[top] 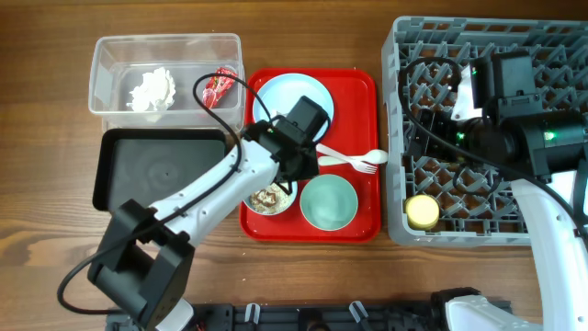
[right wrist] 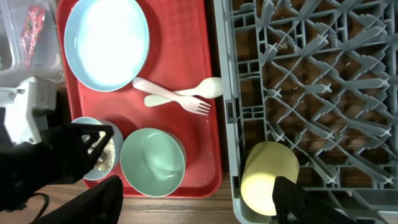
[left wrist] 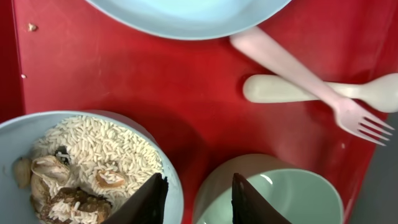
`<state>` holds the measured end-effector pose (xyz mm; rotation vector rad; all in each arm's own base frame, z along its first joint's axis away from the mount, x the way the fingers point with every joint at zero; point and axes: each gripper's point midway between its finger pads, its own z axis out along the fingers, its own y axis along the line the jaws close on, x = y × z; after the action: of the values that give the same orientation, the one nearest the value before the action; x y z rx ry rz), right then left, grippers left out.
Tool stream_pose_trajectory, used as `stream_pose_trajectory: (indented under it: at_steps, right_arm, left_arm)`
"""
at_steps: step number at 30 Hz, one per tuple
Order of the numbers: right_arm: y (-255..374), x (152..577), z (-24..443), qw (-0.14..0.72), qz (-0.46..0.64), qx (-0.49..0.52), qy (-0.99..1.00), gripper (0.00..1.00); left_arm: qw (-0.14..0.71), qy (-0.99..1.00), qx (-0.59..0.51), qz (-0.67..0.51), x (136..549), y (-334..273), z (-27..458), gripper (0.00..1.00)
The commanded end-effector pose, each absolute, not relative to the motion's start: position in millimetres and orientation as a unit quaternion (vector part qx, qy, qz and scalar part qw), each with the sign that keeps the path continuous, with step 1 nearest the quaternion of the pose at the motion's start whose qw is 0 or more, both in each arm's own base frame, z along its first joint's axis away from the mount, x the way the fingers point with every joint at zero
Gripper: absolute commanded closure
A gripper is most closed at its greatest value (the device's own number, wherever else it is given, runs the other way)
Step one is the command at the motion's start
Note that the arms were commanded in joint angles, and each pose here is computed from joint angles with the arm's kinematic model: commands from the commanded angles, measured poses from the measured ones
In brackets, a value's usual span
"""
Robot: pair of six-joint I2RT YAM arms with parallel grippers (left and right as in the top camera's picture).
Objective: Sort waste into correct bins and load items into the dishwasher rack
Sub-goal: 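Reach the left gripper to the light-blue rice bowl and grasp its rim, then tip the rice bowl over the black tray to empty the food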
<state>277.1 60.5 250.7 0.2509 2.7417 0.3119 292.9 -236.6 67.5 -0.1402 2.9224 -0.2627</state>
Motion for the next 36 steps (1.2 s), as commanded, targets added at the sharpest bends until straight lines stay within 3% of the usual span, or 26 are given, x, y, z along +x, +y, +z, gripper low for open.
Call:
stream_pose_trajectory:
  at_steps: [1,8,14,29,36]
  right_arm:
    - [58.2,275.7,248.3,0.183,0.101,0.086,0.974,0.21]
    - [58.1,275.2,246.4,0.181,0.1,0.086,0.975,0.21]
    - [58.1,275.7,246.6,0.182,0.101,0.086,0.974,0.21]
    - [57.9,275.8,246.6,0.183,0.099,0.083,0.975,0.21]
    - [56.9,276.1,246.6,0.184,0.096,0.084,0.975,0.21]
  left_arm:
    - [0.083,0.993,-0.066,-0.049,286.0,-225.6,40.6,0.64]
    - [0.075,0.994,-0.064,-0.041,284.0,-225.4,32.3,0.7]
    - [0.072,0.995,-0.064,-0.038,283.3,-225.3,30.0,0.93]
    - [0.053,0.996,-0.063,-0.039,278.6,-227.3,20.3,0.96]
    - [0.026,0.992,-0.033,-0.118,274.3,-249.0,54.3,0.96]
